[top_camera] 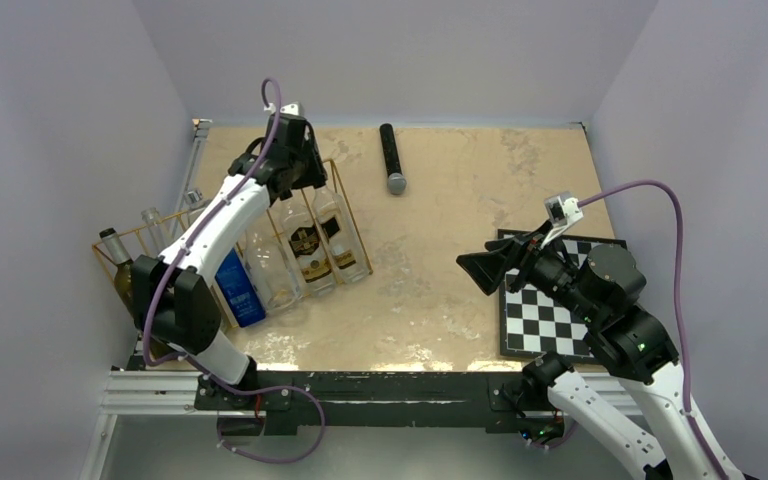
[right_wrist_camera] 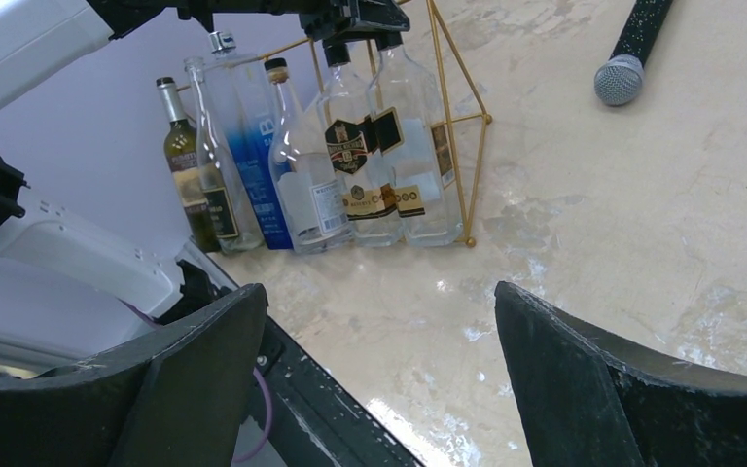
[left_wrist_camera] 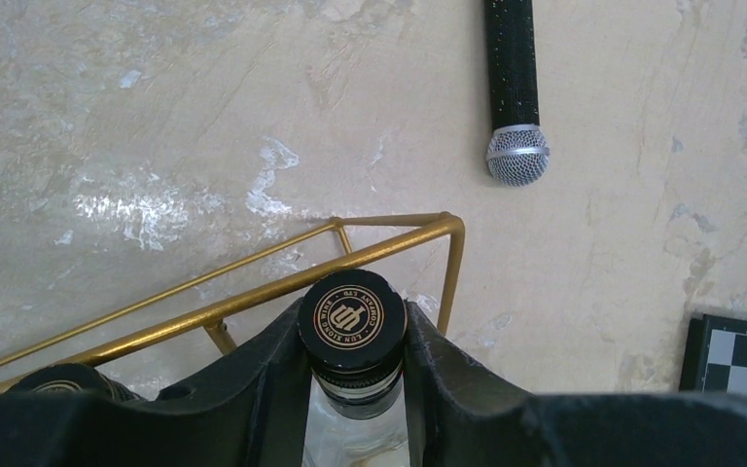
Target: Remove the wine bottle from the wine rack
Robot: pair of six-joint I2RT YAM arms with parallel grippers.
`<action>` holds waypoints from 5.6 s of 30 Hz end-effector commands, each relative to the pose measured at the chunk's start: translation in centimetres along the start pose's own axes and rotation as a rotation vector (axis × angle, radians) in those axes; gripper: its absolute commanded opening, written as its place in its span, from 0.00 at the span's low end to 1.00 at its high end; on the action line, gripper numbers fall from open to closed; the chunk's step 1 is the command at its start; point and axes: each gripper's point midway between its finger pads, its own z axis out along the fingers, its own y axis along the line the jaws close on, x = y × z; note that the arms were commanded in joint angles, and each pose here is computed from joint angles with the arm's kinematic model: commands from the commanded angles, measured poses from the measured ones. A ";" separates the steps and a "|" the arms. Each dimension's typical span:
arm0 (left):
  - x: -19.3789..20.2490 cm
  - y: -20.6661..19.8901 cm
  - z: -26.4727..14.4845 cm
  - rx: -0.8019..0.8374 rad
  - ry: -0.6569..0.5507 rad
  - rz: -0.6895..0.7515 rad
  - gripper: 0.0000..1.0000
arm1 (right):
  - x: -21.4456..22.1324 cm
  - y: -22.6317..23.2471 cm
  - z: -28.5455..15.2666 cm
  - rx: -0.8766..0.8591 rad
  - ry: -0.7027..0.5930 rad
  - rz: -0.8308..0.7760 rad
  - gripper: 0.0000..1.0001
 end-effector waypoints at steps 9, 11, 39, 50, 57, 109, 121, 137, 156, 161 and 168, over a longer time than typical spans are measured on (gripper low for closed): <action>-4.7 -6.6 -11.7 0.264 -0.306 0.205 0.00 | -1.4 0.7 -0.3 -0.022 -0.039 -0.075 0.93; -4.5 -7.7 -13.3 0.304 -0.329 0.235 0.00 | -1.6 0.6 -0.4 -0.019 -0.047 -0.078 0.93; -1.4 -30.9 -12.7 0.883 -0.436 0.546 0.00 | -1.5 -3.6 -2.8 0.204 -0.116 -0.112 0.93; 1.2 -31.7 -9.5 0.875 -0.365 0.582 0.29 | -1.0 -5.3 -2.2 0.269 -0.103 -0.143 0.94; 0.2 -30.4 -12.0 0.862 -0.379 0.549 0.80 | -1.3 -5.5 -1.2 0.278 -0.093 -0.137 0.94; 0.5 6.9 -4.5 -0.195 -0.034 0.085 0.66 | -4.4 -13.0 14.5 0.479 -0.032 -0.447 0.82; 0.0 6.3 -3.4 -0.171 -0.043 0.096 0.45 | -7.2 -12.2 13.7 0.497 -0.094 -0.496 0.16; -0.7 4.4 -5.6 -0.041 -0.093 0.141 0.00 | -19.7 -19.8 9.1 0.841 -0.290 -0.470 0.00; -1.4 1.7 -9.2 0.147 -0.202 0.148 0.00 | -19.7 -31.1 9.0 1.130 -0.263 -0.285 0.30; -1.2 1.4 -9.4 0.166 -0.199 0.146 0.00 | -19.5 -31.2 8.7 1.152 -0.236 -0.274 0.44; -1.4 0.6 -10.6 0.197 -0.225 0.147 0.00 | -21.0 -28.9 7.8 1.102 -0.281 -0.279 0.71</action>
